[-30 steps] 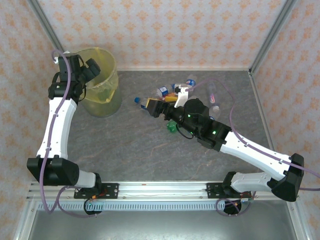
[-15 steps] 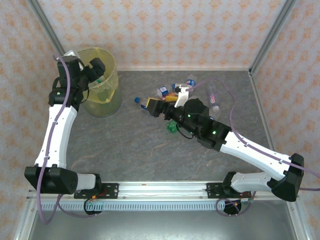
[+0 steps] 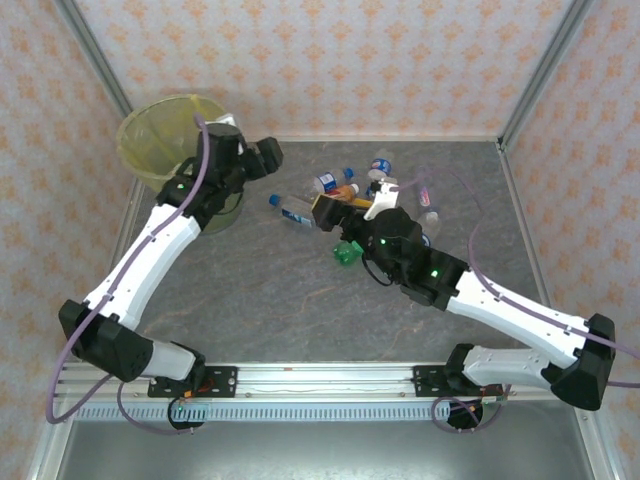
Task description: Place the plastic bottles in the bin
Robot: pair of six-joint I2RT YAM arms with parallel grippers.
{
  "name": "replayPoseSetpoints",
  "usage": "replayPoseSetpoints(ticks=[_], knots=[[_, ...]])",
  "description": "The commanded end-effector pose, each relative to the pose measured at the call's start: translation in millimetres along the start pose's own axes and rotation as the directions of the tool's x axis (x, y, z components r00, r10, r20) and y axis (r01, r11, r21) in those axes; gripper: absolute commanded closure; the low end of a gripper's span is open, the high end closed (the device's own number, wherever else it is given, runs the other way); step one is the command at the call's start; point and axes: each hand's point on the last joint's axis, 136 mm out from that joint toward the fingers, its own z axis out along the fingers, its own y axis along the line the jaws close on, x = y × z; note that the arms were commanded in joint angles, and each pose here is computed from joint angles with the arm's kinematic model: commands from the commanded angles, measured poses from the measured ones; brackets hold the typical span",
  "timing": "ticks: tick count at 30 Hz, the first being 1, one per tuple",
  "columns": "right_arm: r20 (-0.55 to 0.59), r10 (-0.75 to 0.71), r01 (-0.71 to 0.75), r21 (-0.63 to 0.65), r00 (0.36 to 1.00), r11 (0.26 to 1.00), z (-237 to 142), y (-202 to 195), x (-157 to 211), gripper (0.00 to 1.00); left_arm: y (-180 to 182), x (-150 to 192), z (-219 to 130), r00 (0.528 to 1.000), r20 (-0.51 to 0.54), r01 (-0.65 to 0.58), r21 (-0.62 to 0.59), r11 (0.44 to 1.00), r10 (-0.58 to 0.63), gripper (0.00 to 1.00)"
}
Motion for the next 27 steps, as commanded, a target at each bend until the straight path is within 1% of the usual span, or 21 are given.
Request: replayPoseSetpoints(ticks=[1,4,7,9,12,13,17,20,21,27], knots=[[0.062,0.023,-0.026,0.054,0.998,0.998,-10.9,-10.8,-14.0,0.0,9.8,23.4,25.4,0.996,-0.022,0.086,-0.067,0.994,-0.087,0.13],[0.081,0.012,-0.016,0.055,0.997,0.998,-14.6,-10.0,-21.0,0.0,7.3,55.0,48.2,0.989,-0.083,0.116,-0.092,0.989,-0.124,0.15],[0.089,0.005,-0.009,0.045,0.996,0.999,-17.5,-6.9,-25.5,0.0,10.6,85.0,71.9,0.977,-0.148,0.129,-0.156,0.979,-0.153,0.13],[0.09,0.002,-0.006,0.045,0.996,0.999,-19.1,-7.0,-26.5,0.0,18.7,102.2,86.5,0.968,-0.176,0.138,-0.219,0.966,-0.179,0.09],[0.089,-0.002,-0.002,0.046,0.996,0.999,-22.1,-8.3,-27.0,0.0,27.0,124.8,108.0,0.953,-0.225,0.137,-0.273,0.952,-0.202,0.01],[0.089,-0.003,-0.001,0.044,0.996,0.999,-23.2,-8.7,-27.2,0.0,30.6,130.9,114.2,0.949,-0.234,0.137,-0.294,0.946,-0.211,0.01],[0.101,0.0,-0.004,0.049,0.995,0.999,-27.8,-12.4,-29.1,0.0,40.0,142.7,131.8,0.944,-0.238,0.139,-0.347,0.928,-0.23,0.01],[0.111,-0.002,-0.004,0.053,0.994,0.999,-29.7,-14.3,-30.5,0.0,48.2,147.7,139.1,0.931,-0.237,0.172,-0.388,0.905,-0.279,0.01],[0.114,-0.004,-0.002,0.056,0.994,0.998,-30.2,-15.1,-31.0,0.0,55.4,158.0,147.9,0.924,-0.256,0.162,-0.413,0.896,-0.285,0.01],[0.124,-0.016,0.007,0.068,0.992,0.998,-32.3,-19.7,-31.1,0.0,64.2,168.5,165.1,0.908,-0.266,0.184,-0.444,0.877,-0.324,0.01]])
